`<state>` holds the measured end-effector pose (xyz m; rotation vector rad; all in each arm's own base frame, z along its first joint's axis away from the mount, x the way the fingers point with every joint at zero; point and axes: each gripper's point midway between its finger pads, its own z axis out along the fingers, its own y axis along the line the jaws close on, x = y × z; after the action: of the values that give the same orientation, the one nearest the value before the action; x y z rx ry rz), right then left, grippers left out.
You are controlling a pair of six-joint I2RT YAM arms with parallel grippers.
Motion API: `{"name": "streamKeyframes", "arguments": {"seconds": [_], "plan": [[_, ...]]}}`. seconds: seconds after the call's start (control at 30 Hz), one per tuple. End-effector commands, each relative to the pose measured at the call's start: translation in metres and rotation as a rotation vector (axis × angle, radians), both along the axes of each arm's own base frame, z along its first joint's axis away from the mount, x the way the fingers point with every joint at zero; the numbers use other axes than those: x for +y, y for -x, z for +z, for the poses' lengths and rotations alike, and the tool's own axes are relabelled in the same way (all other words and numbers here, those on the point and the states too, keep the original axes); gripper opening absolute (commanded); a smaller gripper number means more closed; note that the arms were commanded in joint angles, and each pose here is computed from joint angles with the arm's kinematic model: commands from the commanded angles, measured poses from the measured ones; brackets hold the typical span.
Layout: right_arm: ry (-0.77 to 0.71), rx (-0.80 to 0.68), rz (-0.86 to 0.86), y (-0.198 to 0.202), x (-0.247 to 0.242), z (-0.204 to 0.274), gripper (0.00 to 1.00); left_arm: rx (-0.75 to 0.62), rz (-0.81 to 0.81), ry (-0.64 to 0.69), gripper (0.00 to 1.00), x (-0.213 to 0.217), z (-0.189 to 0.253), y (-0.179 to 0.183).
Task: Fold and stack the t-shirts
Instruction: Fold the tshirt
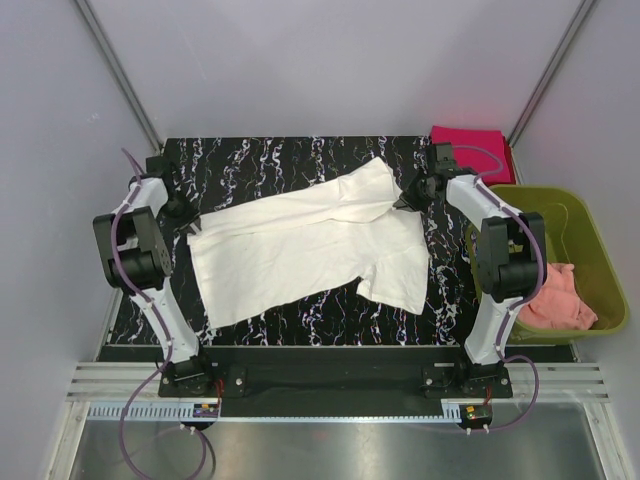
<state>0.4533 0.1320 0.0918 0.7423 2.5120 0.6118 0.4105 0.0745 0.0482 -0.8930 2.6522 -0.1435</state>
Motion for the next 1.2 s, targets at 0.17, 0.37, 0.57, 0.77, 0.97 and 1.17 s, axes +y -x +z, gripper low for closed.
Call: {"name": "streamKeyframes", "arguments": {"seconds": [0.17, 0.37, 0.57, 0.77, 0.97, 1.17], "plan": [[0.031, 0.001, 0.031, 0.029, 0.000, 0.017, 0.00, 0.057, 0.069, -0.067, 0.19, 0.013, -0.002, 0.018], [0.156, 0.018, 0.066, 0.034, -0.018, 0.007, 0.20, -0.058, 0.145, -0.086, 0.32, 0.014, 0.053, 0.020], [0.207, -0.261, 0.096, -0.058, -0.016, 0.052, 0.60, -0.139, 0.167, 0.004, 0.37, 0.000, 0.070, -0.003], [0.235, -0.337, 0.146, -0.132, -0.022, 0.040, 0.56, -0.171, 0.127, 0.103, 0.36, -0.017, 0.037, -0.018], [0.178, -0.458, 0.214, -0.189, -0.003, 0.025, 0.50, -0.269, 0.027, 0.169, 0.33, -0.030, 0.034, -0.042], [0.085, -0.458, 0.251, -0.214, 0.016, 0.001, 0.59, -0.241, 0.011, 0.163, 0.33, -0.027, 0.024, -0.049]]}}
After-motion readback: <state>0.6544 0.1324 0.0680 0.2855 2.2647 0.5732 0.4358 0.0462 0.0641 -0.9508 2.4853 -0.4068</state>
